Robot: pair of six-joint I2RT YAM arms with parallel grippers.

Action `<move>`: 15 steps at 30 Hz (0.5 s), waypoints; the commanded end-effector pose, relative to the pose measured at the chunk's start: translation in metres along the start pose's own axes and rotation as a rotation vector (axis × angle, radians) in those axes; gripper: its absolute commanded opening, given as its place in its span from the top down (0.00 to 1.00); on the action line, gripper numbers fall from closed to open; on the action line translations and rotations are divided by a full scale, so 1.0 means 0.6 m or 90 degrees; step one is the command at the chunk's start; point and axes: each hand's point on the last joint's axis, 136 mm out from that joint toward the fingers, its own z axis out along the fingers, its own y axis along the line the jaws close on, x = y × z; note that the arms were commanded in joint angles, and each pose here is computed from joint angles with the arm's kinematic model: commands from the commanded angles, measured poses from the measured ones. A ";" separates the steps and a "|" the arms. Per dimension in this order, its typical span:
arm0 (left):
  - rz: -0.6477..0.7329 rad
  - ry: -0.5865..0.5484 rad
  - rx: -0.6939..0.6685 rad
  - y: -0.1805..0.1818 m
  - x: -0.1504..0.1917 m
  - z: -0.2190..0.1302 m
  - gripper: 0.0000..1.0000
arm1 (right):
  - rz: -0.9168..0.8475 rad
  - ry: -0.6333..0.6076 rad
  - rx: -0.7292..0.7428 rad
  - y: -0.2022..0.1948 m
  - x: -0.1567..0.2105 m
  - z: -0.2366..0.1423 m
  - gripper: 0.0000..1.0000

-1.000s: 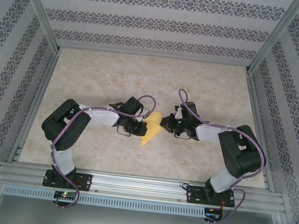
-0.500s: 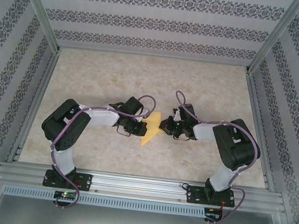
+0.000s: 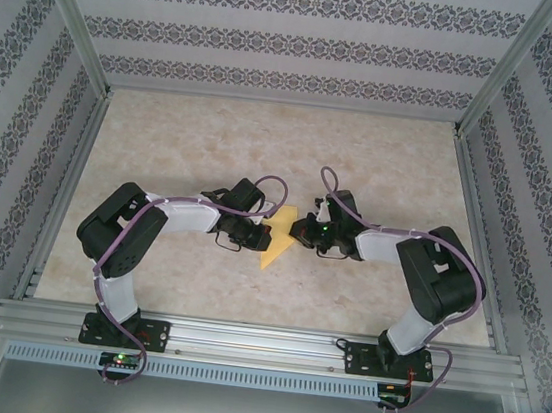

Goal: Fold a paper plane with a square sheet of paper (pick it up from the middle)
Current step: Third fold the triangle at the center of the table.

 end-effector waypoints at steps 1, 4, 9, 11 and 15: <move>-0.003 0.018 -0.022 0.015 0.008 0.002 0.96 | 0.006 -0.002 0.035 -0.032 0.006 0.013 1.00; -0.004 0.018 -0.022 0.015 0.008 0.002 0.96 | 0.011 0.001 0.073 -0.057 0.011 0.015 1.00; -0.003 0.019 -0.023 0.015 0.009 0.002 0.96 | 0.008 0.002 0.049 -0.042 0.015 0.008 1.00; -0.003 0.018 -0.024 0.016 0.009 0.001 0.96 | 0.001 -0.009 0.025 -0.018 0.008 -0.004 1.00; -0.003 0.017 -0.023 0.015 0.008 0.001 0.96 | -0.009 -0.018 -0.023 0.024 0.005 -0.021 1.00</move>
